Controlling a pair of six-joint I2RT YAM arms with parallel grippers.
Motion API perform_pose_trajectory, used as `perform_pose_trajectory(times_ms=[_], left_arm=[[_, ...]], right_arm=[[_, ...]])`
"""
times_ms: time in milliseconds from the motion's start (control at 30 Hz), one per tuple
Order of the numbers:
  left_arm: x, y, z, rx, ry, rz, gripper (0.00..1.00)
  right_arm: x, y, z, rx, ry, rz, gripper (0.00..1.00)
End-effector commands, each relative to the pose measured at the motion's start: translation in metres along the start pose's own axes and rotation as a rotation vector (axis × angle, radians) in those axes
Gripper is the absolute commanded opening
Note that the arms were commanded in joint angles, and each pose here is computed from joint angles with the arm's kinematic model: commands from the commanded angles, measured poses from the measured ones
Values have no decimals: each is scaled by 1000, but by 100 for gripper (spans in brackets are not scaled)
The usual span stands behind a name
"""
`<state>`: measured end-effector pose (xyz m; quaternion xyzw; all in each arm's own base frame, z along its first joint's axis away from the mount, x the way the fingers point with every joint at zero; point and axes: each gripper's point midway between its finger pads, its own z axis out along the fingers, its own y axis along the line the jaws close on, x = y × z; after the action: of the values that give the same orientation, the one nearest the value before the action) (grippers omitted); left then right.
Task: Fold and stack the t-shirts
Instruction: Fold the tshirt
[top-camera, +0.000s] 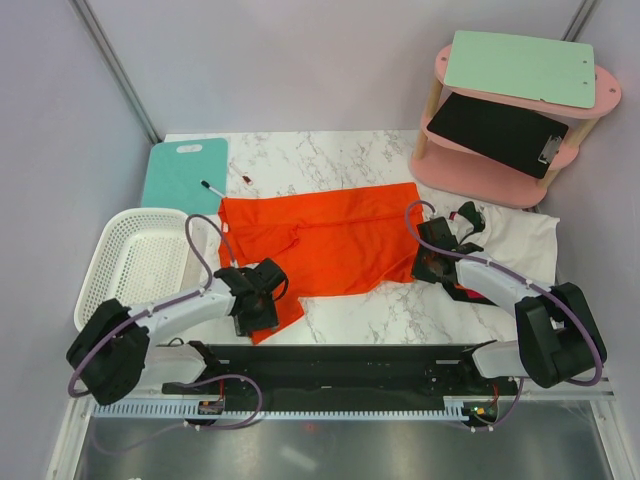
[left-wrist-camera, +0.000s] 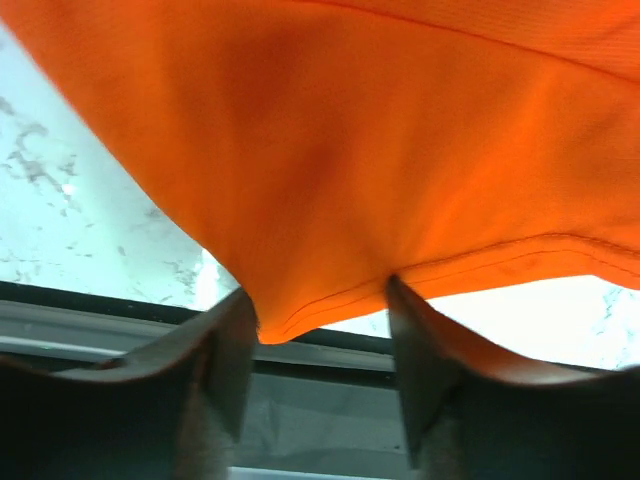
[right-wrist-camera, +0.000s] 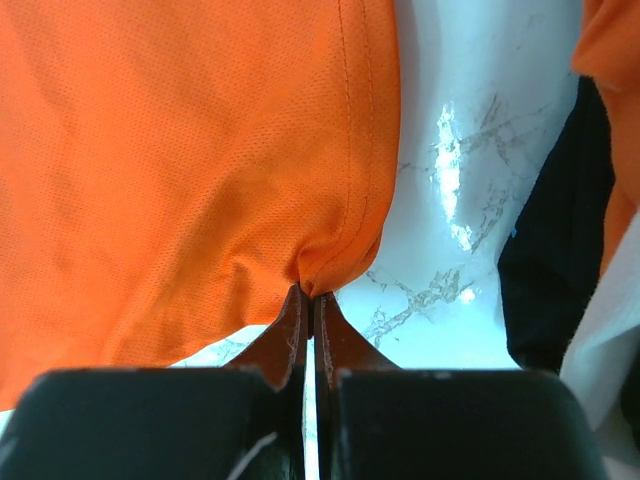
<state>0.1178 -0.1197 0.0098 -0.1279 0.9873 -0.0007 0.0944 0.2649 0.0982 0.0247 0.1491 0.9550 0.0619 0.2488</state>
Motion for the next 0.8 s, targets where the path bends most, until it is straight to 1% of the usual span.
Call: perform_pose_trajectory(times_ms=[0,67,100,267,400,433,533,600,633,700,733,767], left_arm=[[10,3,8,-105,36,-7,45],[9,3,7,-131,25,4,24],[10,4,8,-142,26,2,2],[5,3,0,-103,-14,-15,2],[-10,-5,-24,-7,-102,-60,2],[-19,-13,-36,52,-142,-76,2],[-40,-23,-63,134,-246,-119,2],[-54,-24,-73,137,-308,-115,2],[-65,-31,-87,157,-341,-119,2],[-80,-33,-94,118,-390,-96,2],[-91,-39,-106,123,-419,-95,2],[-101,-39,-105,77,-443,-73,2]], right_arm=[[-22,14,-6,-47,-52,9,0],[-23,16,-7,-55,-52,5,0],[-24,16,-7,-58,-53,6,0],[-23,22,-14,-97,-49,-5,0],[-30,27,-28,-140,-79,-18,0],[-32,29,-31,-152,-88,-20,0],[-45,36,-41,-179,-132,-20,0],[-50,40,-44,-186,-144,-22,0],[-58,44,-47,-196,-162,-24,0],[-65,46,-45,-187,-180,-27,0],[-75,50,-48,-192,-203,-27,0],[-79,51,-45,-182,-206,-30,0]])
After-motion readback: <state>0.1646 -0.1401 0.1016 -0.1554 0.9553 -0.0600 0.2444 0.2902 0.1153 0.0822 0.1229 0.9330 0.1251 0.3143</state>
